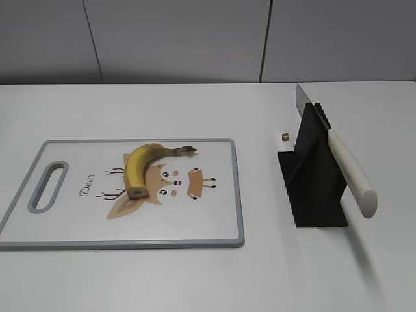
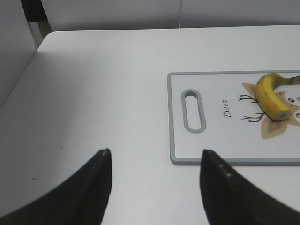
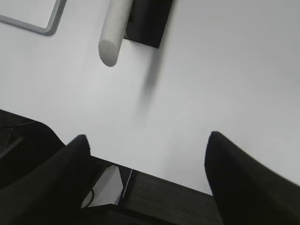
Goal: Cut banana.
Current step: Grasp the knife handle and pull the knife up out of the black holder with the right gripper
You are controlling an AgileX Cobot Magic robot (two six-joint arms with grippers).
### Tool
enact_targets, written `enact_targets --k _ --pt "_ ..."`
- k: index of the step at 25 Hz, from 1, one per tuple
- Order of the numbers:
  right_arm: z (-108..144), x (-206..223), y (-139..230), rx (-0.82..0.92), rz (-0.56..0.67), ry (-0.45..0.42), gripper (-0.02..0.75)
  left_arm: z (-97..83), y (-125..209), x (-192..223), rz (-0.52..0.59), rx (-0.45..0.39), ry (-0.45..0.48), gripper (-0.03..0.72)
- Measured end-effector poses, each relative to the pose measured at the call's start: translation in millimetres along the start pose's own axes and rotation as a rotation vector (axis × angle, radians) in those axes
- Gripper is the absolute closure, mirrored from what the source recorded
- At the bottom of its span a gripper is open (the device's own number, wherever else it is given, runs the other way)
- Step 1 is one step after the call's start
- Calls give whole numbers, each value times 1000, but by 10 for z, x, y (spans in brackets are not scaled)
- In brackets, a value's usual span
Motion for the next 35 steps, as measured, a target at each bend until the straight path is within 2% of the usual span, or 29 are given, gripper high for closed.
enact_targets --k 6,15,19,23,26,35 --pt "209 167 -252 -93 85 -24 167 0 0 0 0 0 0 114" --pt "275 591 -563 14 207 5 167 0 0 0 0 0 0 116" --pt "254 829 -575 26 279 32 167 0 0 0 0 0 0 116" --pt "97 1089 -566 76 360 65 168 0 0 0 0 0 0 120" --pt "37 1253 -566 117 404 37 186 0 0 0 0 0 0 126" --pt "110 1402 -611 135 403 -17 199 0 0 0 0 0 0 129"
Point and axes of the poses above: a point on each arm's last joint axis where the gripper is mounted, x pointing out along that axis toward the gripper, z along the wrist's bending axis when the last joint is at zero, y = z × x, the point moved 9 cm from there along x, pointing out along that axis toward the gripper, and after that the axes turned 2 degrees about -x, right-handed, at the moved point
